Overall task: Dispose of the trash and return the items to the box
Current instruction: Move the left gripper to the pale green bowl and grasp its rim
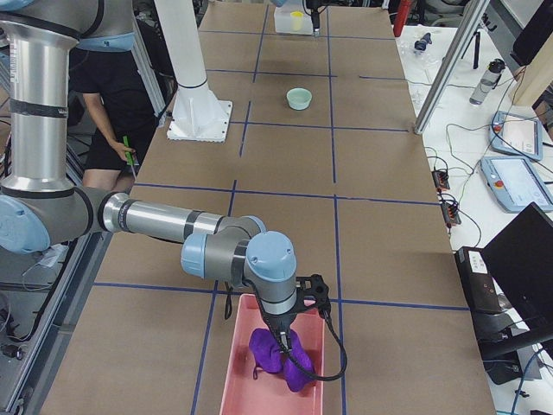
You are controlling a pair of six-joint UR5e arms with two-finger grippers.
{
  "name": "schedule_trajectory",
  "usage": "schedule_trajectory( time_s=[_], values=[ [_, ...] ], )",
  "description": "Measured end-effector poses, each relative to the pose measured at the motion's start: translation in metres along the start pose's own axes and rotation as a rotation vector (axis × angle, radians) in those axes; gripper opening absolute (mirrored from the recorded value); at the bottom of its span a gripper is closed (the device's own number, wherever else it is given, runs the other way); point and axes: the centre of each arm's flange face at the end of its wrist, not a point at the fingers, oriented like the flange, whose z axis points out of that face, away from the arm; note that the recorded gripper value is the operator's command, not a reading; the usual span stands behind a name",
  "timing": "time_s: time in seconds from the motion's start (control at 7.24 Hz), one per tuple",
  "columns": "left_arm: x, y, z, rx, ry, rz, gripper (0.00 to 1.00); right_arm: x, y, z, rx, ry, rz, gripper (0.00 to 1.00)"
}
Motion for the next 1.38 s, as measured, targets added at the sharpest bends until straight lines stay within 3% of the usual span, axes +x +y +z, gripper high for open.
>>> schedule_trajectory(
  time_s=[0.28,0.55,0.97,1.38],
  values=[
    [0.04,0.012,0.039,-0.006,-0.012,-0.034,1.0,-0.003,-0.001,-0.005,0.011,0.0,0.026,1.0],
    [0.059,0.041,0.088,0.001,-0.066,-0.06,0.98,-0.015,-0.011,-0.025,0.048,-0.004,0.025,1.0],
    [0.083,0.08,0.131,-0.025,-0.092,-0.064,0.98,-0.047,-0.032,-0.042,0.095,-0.104,0.174,1.0],
    [0.096,0.098,0.164,-0.043,-0.117,-0.069,0.96,-0.101,-0.059,-0.049,0.097,-0.183,0.176,1.0]
  ],
)
